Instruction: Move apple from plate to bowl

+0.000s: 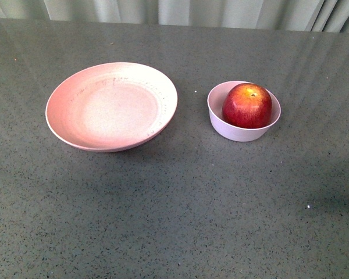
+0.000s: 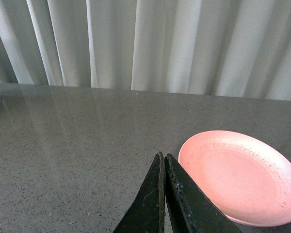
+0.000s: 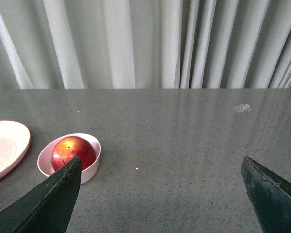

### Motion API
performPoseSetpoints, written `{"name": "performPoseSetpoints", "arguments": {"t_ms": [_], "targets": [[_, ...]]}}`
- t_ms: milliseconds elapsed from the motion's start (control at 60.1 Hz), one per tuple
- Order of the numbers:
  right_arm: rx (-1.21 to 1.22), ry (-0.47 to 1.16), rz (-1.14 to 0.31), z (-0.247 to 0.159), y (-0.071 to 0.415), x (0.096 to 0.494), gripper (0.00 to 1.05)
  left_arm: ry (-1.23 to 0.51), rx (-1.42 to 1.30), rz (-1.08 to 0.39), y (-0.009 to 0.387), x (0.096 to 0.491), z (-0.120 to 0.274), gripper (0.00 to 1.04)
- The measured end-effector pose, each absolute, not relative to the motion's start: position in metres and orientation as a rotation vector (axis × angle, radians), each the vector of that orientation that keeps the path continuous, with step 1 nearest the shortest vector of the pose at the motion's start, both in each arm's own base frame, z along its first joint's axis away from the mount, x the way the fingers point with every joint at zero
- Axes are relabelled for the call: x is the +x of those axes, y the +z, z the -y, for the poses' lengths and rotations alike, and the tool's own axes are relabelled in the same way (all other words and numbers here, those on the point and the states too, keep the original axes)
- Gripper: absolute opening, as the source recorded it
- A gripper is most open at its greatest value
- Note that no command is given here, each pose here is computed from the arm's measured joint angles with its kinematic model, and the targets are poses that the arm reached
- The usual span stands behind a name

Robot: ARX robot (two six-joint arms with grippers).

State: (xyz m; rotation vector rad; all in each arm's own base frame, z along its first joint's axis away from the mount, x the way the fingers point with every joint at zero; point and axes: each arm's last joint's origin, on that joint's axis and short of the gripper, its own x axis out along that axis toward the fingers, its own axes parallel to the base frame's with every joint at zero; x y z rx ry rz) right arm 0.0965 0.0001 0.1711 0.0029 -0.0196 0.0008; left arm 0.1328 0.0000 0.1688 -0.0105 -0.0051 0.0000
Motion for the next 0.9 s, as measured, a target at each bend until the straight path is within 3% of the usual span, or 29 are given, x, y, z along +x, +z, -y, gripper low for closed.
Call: {"name": "performPoseSetpoints", "arguments": {"t_ms": [898], "targets": [[0.003,0.001,0.020,0.000,0.171,0.097,0.96,0.000,-0.010,0.020,0.172,0.108,0.000,0.02]]}}
